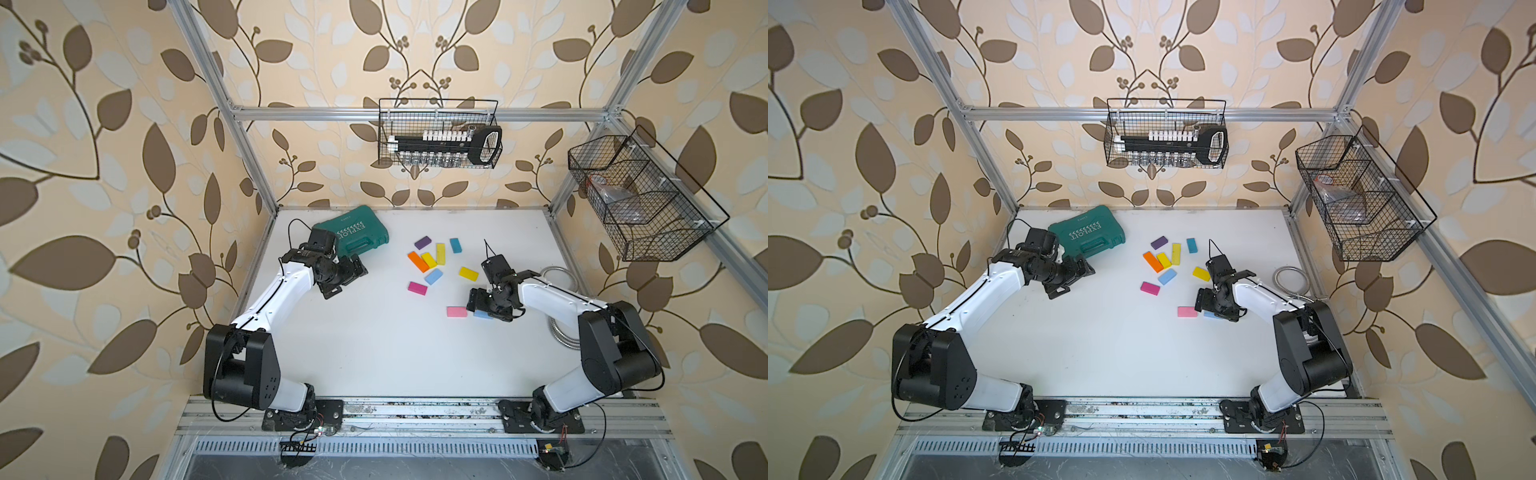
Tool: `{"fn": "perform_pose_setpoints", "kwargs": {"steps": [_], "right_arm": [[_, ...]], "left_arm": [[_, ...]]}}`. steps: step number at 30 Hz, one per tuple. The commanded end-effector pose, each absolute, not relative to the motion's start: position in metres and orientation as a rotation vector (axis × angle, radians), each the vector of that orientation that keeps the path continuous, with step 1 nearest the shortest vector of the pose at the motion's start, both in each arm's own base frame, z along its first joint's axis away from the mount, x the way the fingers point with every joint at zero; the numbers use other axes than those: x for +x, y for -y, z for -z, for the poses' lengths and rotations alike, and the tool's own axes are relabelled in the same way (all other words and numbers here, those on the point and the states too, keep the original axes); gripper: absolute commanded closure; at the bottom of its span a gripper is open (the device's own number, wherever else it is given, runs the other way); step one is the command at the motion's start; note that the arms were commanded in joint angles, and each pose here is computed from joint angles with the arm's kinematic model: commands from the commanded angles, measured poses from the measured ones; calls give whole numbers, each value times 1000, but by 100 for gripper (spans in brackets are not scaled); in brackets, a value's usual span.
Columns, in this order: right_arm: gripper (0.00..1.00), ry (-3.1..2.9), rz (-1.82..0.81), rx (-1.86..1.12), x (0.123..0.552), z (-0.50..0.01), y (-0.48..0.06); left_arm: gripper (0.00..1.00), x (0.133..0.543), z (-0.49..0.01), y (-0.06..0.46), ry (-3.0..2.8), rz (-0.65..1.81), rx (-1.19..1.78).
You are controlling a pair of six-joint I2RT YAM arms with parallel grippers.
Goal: Assemble the letter c with building blocks
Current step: Assemble the building block at the center of the board.
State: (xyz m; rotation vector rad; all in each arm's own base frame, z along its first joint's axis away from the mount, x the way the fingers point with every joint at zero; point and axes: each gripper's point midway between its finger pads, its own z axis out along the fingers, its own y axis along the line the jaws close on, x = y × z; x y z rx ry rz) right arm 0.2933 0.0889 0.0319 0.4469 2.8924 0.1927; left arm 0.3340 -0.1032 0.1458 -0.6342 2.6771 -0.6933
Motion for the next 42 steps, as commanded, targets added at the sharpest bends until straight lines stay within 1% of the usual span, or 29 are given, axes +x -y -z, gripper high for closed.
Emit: {"fn": "perform_pose_setpoints", "kwargs": {"steps": [1, 13, 20, 21, 42], "right_arm": [[13, -2902, -240, 498, 291, -32, -90], [13, -2890, -277, 535, 300, -29, -88], [13, -2868, -347, 537, 307, -29, -92], [13, -2864, -348, 537, 308, -29, -91], [13, -2856, -404, 540, 324, -27, -98]], "left_arm": [[1, 341, -158, 106, -2649, 695, -611], [1, 341, -156, 105, -2651, 691, -612], [1, 340, -154, 106, -2654, 692, -617], [1, 341, -144, 106, -2682, 682, -633], [1, 342, -142, 109, -2687, 683, -629]]}}
